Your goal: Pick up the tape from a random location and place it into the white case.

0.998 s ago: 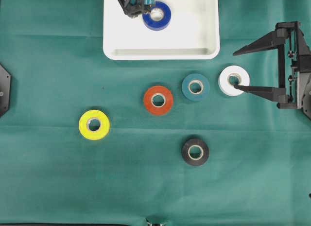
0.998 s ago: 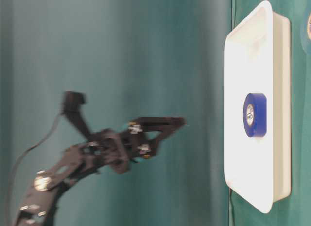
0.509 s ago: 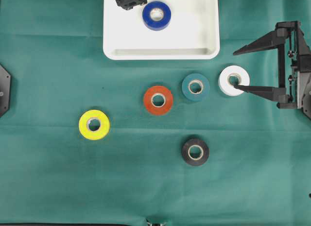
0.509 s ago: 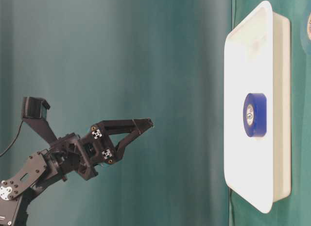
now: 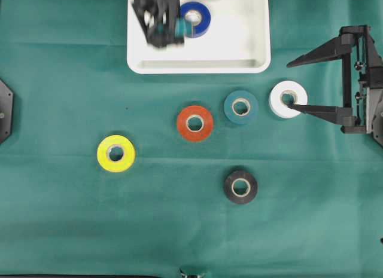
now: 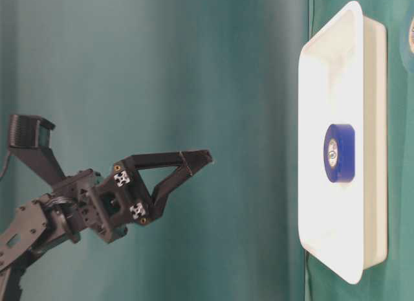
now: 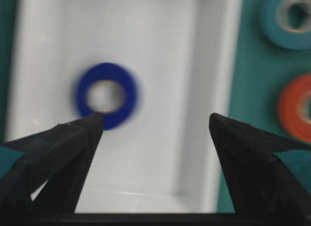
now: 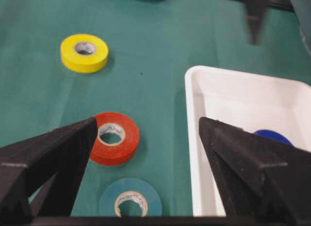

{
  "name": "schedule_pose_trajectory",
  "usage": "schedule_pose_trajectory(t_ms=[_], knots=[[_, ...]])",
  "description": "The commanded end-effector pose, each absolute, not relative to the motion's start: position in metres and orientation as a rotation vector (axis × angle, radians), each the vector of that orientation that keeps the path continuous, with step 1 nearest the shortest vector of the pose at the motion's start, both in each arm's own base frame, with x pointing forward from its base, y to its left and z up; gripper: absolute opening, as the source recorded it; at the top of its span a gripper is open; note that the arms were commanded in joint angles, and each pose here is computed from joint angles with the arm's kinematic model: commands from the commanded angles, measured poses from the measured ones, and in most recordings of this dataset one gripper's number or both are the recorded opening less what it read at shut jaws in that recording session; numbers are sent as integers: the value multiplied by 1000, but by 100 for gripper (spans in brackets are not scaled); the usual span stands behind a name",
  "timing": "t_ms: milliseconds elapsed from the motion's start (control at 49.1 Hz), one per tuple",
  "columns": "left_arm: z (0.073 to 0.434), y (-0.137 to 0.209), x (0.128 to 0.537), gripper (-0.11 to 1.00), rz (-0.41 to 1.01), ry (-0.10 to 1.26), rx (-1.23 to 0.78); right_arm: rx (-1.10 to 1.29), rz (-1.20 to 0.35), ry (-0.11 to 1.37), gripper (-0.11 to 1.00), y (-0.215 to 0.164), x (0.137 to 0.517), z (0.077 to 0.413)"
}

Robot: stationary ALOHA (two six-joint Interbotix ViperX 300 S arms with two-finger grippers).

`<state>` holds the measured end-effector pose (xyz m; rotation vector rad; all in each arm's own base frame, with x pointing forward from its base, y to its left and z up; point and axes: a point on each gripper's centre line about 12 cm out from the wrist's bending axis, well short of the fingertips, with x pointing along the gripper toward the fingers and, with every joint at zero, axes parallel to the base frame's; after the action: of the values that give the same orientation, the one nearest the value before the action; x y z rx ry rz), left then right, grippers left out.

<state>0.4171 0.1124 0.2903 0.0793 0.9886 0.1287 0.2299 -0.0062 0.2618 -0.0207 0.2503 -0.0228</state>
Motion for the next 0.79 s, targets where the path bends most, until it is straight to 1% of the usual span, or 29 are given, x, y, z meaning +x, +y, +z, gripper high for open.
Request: schedule_pose_trajectory(t_ms=[0, 143, 265, 550, 774], knots=[[309, 93, 412, 98, 108, 941, 84, -24, -24, 218, 92, -7, 233, 273], [305, 64, 410, 98, 66, 943, 74, -24, -24, 215, 92, -7, 234, 274], [305, 49, 408, 98, 50, 943, 59, -24, -24, 211, 92, -7, 234, 276], [314, 44, 398, 98, 46, 925, 59, -21, -25, 209, 92, -7, 235, 279], [328, 37, 370, 98, 38, 884, 65, -21, -25, 218, 92, -7, 235, 280]])
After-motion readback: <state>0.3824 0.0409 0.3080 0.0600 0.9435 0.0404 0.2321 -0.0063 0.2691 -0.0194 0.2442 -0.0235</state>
